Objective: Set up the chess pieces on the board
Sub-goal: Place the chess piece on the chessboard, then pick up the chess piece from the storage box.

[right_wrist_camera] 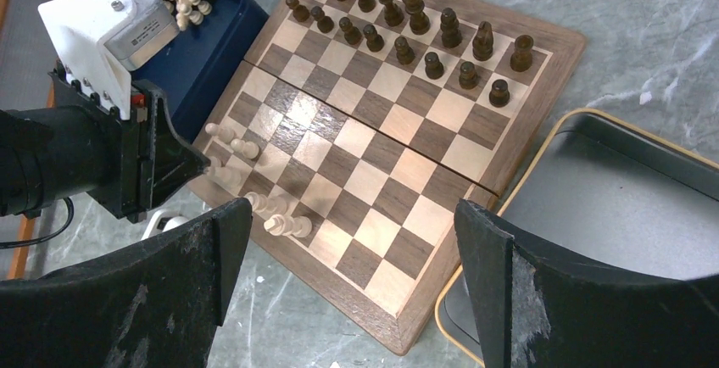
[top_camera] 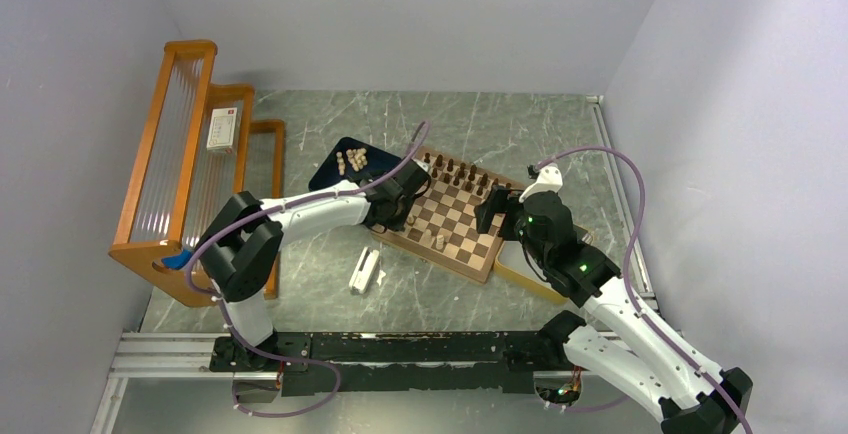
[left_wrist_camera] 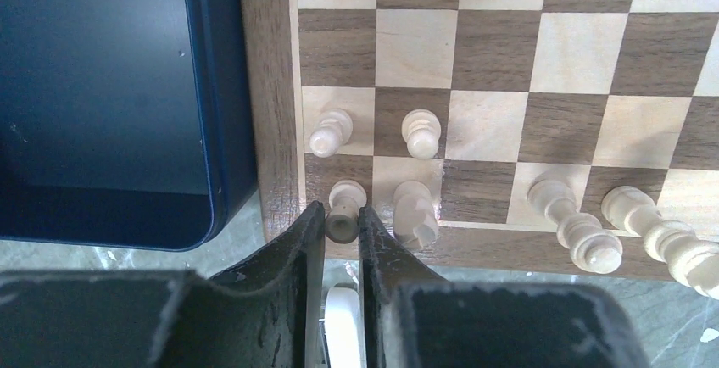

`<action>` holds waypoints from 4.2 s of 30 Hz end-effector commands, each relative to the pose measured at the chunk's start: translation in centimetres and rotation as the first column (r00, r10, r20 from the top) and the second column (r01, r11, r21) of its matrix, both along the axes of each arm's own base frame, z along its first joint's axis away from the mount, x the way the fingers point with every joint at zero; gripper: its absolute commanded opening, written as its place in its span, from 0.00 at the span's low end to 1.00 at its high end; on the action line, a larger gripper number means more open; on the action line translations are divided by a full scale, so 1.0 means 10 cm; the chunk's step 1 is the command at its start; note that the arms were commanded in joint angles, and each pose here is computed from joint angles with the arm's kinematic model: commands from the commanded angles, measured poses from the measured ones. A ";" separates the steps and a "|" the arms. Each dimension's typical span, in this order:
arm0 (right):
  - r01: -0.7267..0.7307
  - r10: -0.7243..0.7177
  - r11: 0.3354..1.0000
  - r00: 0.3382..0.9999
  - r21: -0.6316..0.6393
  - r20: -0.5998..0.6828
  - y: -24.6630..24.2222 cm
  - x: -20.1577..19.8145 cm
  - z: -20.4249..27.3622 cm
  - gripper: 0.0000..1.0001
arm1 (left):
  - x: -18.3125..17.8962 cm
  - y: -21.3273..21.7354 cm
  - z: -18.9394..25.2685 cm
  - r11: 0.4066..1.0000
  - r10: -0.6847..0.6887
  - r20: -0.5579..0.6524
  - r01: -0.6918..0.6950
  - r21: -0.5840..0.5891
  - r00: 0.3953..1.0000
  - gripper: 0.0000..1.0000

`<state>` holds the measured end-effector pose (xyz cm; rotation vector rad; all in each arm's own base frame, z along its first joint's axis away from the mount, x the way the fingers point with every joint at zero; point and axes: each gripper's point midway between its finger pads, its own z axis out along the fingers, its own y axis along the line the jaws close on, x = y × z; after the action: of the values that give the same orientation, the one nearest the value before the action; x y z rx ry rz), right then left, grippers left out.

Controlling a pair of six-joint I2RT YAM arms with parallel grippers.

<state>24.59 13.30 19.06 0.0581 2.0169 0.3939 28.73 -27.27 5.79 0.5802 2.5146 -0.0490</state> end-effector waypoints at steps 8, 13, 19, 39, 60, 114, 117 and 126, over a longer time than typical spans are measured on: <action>0.005 -0.005 1.000 1.000 0.024 0.024 0.02 0.02 0.12 0.94 | 0.09 -0.03 0.05 1.000 -0.001 0.023 0.000 0.011 1.000 0.26; -0.001 0.000 1.000 1.000 0.030 0.023 0.03 0.02 0.12 0.94 | 0.09 -0.01 0.05 1.000 0.001 0.026 -0.002 0.020 1.000 0.29; 0.000 0.000 1.000 1.000 0.029 0.022 0.03 0.01 0.12 0.94 | 0.09 0.00 0.05 1.000 0.002 0.030 -0.003 0.025 1.000 0.30; -0.001 0.000 0.999 1.000 0.032 0.021 0.03 0.00 0.10 0.94 | 0.11 0.01 0.05 0.999 -0.001 0.032 0.000 0.042 0.999 0.30; 0.003 -0.004 0.999 1.000 0.033 0.022 0.02 0.00 0.10 0.94 | 0.13 0.03 0.00 0.998 -0.004 0.028 0.002 0.067 1.000 0.31; -0.018 0.015 0.998 0.998 0.053 0.059 0.08 0.04 0.17 0.95 | 2.10 0.90 0.28 0.968 0.222 0.110 -0.205 -0.147 0.969 0.32; -0.017 0.014 0.998 0.998 0.052 0.054 0.08 0.04 0.13 0.95 | 2.10 0.93 0.27 0.968 0.230 0.114 -0.214 -0.133 0.967 0.32; -0.023 0.021 0.998 0.999 0.054 0.034 0.12 0.05 0.09 0.95 | 2.19 1.04 0.31 0.957 0.288 0.132 -0.279 -0.082 0.948 0.29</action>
<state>24.82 14.22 19.31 0.0509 2.0018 0.4454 48.88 -17.38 7.49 0.2232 2.4627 -0.0194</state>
